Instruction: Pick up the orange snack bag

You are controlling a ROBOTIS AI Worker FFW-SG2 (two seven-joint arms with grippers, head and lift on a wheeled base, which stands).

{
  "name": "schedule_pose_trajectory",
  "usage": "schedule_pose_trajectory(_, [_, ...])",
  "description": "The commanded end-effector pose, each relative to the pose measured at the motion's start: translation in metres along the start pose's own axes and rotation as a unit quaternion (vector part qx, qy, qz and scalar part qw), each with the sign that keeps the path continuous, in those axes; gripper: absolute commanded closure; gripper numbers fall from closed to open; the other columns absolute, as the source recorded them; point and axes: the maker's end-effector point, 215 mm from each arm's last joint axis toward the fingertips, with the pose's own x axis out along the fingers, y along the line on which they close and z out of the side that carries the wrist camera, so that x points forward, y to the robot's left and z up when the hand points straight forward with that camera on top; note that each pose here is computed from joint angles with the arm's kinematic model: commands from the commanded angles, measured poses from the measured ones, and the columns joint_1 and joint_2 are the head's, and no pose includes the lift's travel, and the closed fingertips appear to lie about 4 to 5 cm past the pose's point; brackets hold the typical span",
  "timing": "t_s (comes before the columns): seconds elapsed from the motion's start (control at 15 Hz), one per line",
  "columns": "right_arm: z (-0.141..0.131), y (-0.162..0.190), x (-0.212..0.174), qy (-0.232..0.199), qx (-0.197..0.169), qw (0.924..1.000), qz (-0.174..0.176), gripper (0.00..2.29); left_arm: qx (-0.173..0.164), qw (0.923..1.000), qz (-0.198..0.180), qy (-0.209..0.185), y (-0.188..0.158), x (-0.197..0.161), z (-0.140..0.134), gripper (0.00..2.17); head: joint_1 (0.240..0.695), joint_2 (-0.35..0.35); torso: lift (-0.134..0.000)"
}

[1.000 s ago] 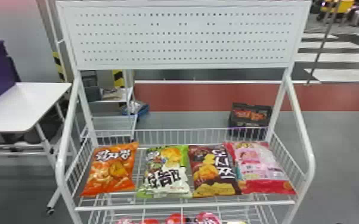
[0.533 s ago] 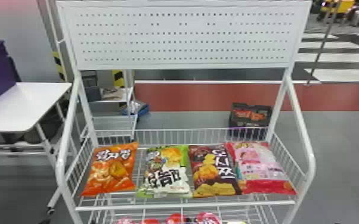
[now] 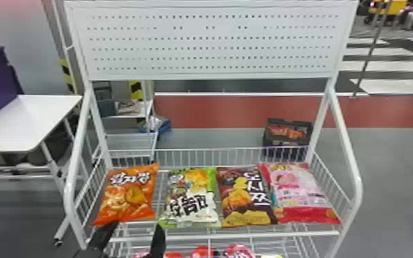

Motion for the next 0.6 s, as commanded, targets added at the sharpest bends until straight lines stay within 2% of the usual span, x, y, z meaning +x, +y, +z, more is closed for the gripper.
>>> schedule_pose_trajectory(0.0, [0.0, -0.001, -0.001, 0.0, 0.001, 1.0, -0.001, 0.17, -0.002, 0.9999, 0.007, 0.012, 0.002, 0.03, 0.0, 0.11, 0.499, 0.0, 0.0])
schedule_pose_trajectory(0.27, [0.002, -0.001, -0.001, -0.003, 0.0, 1.0, -0.001, 0.17, 0.004, 0.9989, 0.023, 0.042, 0.022, 0.072, -0.007, 0.14, 0.499, 0.0, 0.0])
schedule_pose_trajectory(0.53, [0.001, -0.003, -0.003, -0.001, -0.002, 1.0, -0.001, 0.17, 0.007, 0.9959, 0.052, 0.074, 0.052, 0.098, -0.028, 0.17, 0.499, 0.0, 0.0])
